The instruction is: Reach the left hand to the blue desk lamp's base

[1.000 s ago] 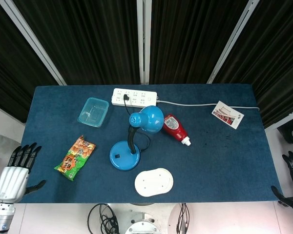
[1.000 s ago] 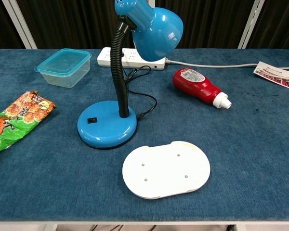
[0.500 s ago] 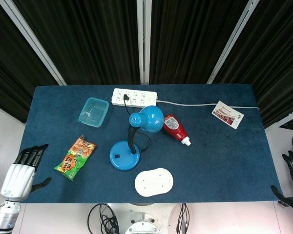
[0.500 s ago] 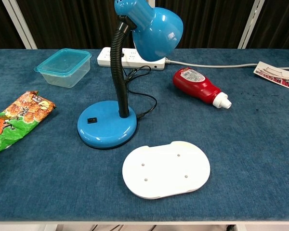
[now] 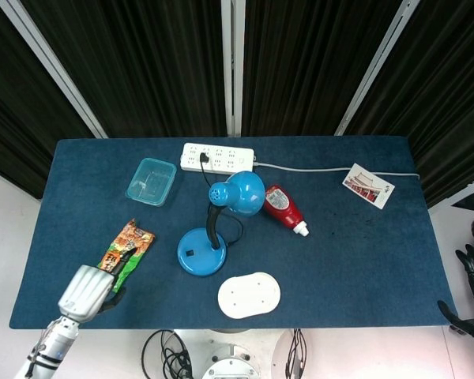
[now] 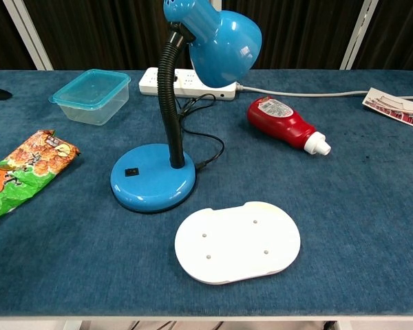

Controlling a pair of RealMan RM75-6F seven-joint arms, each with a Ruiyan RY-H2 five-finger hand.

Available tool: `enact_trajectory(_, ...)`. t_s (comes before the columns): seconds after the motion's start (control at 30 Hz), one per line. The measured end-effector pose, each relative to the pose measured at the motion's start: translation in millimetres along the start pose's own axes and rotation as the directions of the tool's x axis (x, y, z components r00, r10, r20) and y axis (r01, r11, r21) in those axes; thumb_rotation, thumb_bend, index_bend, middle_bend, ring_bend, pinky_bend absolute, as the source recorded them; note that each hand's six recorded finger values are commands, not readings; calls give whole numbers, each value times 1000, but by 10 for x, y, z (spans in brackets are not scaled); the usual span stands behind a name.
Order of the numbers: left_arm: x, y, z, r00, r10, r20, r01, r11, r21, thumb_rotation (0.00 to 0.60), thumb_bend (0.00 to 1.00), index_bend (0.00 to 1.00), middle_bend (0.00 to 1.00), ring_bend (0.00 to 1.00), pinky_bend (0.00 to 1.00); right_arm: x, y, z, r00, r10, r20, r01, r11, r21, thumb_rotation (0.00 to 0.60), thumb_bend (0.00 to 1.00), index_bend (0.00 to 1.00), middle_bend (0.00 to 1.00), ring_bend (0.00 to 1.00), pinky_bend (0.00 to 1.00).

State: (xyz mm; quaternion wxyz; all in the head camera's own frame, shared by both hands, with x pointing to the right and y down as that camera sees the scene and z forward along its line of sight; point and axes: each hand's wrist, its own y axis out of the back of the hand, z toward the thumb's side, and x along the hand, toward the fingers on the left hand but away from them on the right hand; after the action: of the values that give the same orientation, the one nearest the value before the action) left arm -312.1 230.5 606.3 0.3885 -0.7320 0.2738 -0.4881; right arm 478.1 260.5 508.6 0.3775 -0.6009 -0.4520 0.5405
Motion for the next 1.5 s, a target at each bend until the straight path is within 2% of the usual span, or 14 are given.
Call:
enact_trajectory(0.23,377,-381,270,991,-128,40,128,992,-11,600,416,26,821,824,849,-4,22,-32,1000,-3,14,3,1000,0,600,142,0,0,0,0)
enact_trajectory(0.47,634,-601,444,981,-183,66,184,983,-6,600,424,26,818,824,848,-8,9,-70,1000,2,26,-2,1000,-2,600,142,0,0,0,0)
enact_trajectory(0.97,923,-795,642,967,-238,94,236,971,27,600,453,26,814,824,848,-19,-16,-159,999,10,47,-10,1000,-10,600,142,0,0,0,0)
enact_trajectory(1.5,961,-856,581,960,-273,65,272,962,28,600,463,26,814,824,849,-24,-44,-218,998,18,61,-17,1000,-13,600,144,0,0,0,0)
